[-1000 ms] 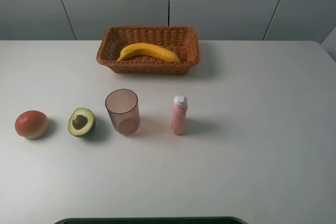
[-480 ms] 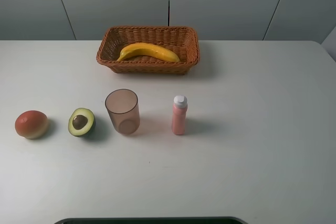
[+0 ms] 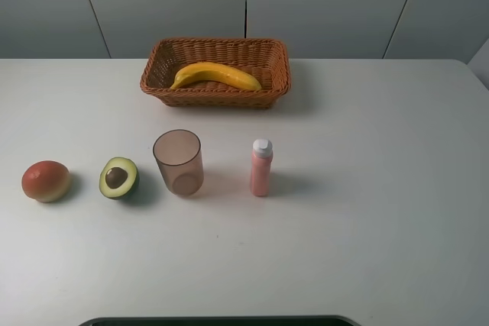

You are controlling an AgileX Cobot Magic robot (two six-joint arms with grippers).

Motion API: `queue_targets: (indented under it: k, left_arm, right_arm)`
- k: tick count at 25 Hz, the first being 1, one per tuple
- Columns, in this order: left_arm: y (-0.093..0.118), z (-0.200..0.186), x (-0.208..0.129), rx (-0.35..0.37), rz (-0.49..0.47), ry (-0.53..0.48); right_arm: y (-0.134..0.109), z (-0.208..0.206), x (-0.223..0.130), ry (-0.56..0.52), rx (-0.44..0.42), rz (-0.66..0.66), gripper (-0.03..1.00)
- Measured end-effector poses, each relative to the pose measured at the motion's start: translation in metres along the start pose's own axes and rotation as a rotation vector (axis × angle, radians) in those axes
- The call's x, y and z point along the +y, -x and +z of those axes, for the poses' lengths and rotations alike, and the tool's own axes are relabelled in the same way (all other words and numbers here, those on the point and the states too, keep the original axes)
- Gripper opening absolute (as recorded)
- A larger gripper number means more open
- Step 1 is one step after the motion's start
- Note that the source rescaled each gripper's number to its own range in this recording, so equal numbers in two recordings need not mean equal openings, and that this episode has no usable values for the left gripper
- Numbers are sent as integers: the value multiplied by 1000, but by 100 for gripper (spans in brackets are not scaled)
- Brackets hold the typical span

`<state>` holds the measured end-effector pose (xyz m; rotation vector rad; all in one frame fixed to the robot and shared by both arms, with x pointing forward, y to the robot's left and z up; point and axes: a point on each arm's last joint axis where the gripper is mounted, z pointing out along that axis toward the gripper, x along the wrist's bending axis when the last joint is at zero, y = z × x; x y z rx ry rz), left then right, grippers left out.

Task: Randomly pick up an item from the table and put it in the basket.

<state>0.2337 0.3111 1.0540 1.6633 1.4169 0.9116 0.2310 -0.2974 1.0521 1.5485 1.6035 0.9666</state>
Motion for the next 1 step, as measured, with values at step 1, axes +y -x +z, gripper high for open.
queue_targets:
  k: [1]
  left_arm:
    - [0,0,0,0,0,0]
  right_arm:
    - [0,0,0,0,0,0,100]
